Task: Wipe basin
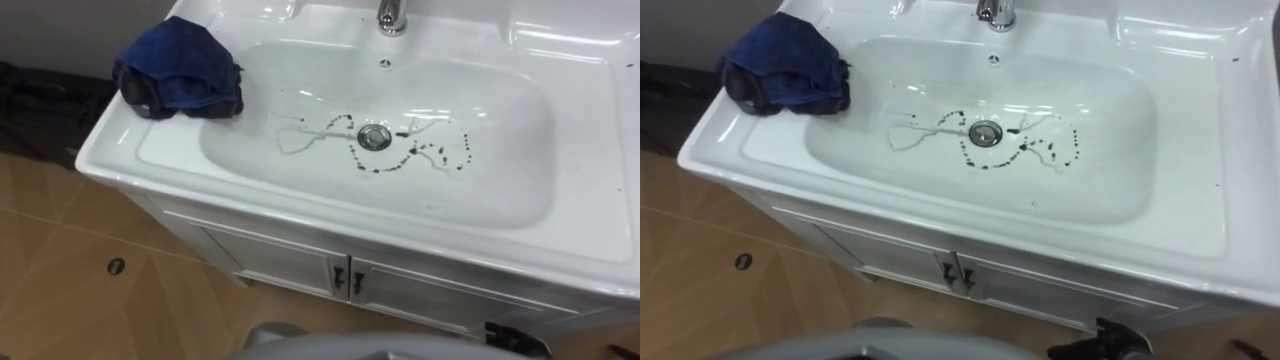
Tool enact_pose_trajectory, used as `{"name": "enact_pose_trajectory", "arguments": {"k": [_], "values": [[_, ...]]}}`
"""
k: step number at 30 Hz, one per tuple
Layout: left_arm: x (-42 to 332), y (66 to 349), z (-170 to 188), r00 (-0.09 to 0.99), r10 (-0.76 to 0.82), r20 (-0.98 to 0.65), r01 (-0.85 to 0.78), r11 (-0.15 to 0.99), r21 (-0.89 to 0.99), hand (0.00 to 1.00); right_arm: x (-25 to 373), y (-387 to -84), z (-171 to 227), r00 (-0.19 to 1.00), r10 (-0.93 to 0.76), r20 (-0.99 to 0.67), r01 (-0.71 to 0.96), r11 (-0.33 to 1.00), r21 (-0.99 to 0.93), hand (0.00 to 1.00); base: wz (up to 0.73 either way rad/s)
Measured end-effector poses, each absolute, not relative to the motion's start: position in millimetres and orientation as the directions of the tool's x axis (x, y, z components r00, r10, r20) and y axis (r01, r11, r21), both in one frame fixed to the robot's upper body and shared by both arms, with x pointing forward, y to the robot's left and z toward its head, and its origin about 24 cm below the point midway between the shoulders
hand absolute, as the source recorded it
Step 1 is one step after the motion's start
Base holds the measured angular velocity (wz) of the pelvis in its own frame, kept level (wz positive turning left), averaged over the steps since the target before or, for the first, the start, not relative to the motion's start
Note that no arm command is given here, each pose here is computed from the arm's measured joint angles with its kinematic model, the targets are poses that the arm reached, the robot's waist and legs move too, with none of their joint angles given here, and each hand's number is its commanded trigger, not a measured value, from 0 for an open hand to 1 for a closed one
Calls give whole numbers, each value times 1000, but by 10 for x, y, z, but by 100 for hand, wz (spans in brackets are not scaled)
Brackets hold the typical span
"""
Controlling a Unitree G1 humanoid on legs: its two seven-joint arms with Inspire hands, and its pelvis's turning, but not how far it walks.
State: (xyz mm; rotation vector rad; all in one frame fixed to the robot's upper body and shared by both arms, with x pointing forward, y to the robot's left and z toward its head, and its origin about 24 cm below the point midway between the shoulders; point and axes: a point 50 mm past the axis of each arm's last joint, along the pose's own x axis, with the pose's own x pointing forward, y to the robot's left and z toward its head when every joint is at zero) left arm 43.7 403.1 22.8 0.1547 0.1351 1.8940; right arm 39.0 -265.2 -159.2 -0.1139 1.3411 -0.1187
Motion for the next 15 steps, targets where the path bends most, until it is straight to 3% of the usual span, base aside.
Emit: {"name": "enact_pose_trajectory", "arguments": {"k": [7,15], "values": [[837,4076,841,-219,914,342,-964,-256,66,0,408,-2660,-1589,228,-150,-962,18,989,-150,0,1],[977,3973,1041,-140,858,494,-976,-205,79,0,459,-2653,-1581,264,-143,-954,23,990,-142,0,-2]]}}
